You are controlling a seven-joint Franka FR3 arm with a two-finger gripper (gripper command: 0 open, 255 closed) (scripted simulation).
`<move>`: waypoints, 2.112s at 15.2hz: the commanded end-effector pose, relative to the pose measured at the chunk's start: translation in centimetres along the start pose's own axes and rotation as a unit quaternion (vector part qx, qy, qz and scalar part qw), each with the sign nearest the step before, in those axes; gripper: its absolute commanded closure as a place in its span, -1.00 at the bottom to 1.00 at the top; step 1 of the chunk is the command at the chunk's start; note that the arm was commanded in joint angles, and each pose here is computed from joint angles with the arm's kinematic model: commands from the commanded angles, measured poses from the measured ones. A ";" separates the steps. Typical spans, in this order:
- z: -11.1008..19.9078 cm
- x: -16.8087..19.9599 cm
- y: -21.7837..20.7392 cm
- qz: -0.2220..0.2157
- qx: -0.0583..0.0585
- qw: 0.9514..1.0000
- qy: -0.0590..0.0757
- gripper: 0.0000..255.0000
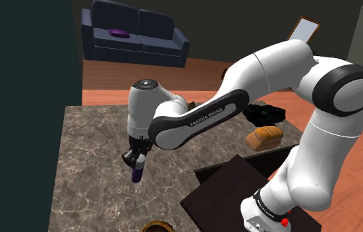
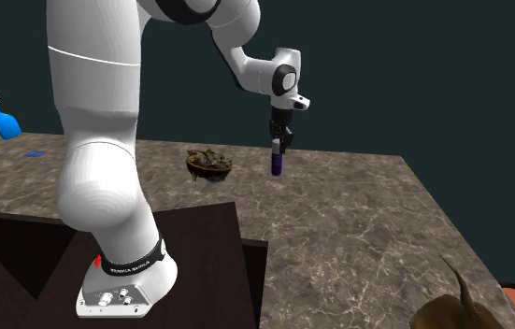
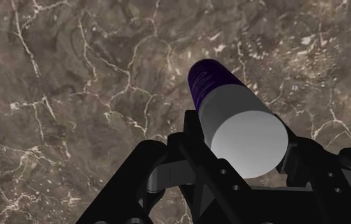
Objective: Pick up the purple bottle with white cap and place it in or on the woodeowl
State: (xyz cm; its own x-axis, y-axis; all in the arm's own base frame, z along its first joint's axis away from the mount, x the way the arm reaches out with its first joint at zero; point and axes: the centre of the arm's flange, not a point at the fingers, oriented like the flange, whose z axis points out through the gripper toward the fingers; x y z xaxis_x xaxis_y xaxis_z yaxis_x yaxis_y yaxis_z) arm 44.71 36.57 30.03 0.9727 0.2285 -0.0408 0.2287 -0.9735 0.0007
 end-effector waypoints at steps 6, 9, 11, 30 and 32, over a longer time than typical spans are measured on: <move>-3.6 -0.1 0.1 0.000 0.000 1.000 0.000 1.00; -5.2 -0.1 0.1 0.000 0.000 1.000 0.000 1.00; -6.3 -0.2 0.1 0.000 0.000 1.000 0.000 1.00; -13.7 -6.2 -5.3 0.000 0.000 1.000 0.000 1.00; -14.1 -8.1 -7.1 0.000 0.000 1.000 0.000 1.00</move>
State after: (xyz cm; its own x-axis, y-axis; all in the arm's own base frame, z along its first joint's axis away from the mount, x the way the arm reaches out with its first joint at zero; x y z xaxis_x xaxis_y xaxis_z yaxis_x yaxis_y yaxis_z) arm 37.01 41.21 44.29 0.9723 0.2300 -0.0410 0.2302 -0.9731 0.0006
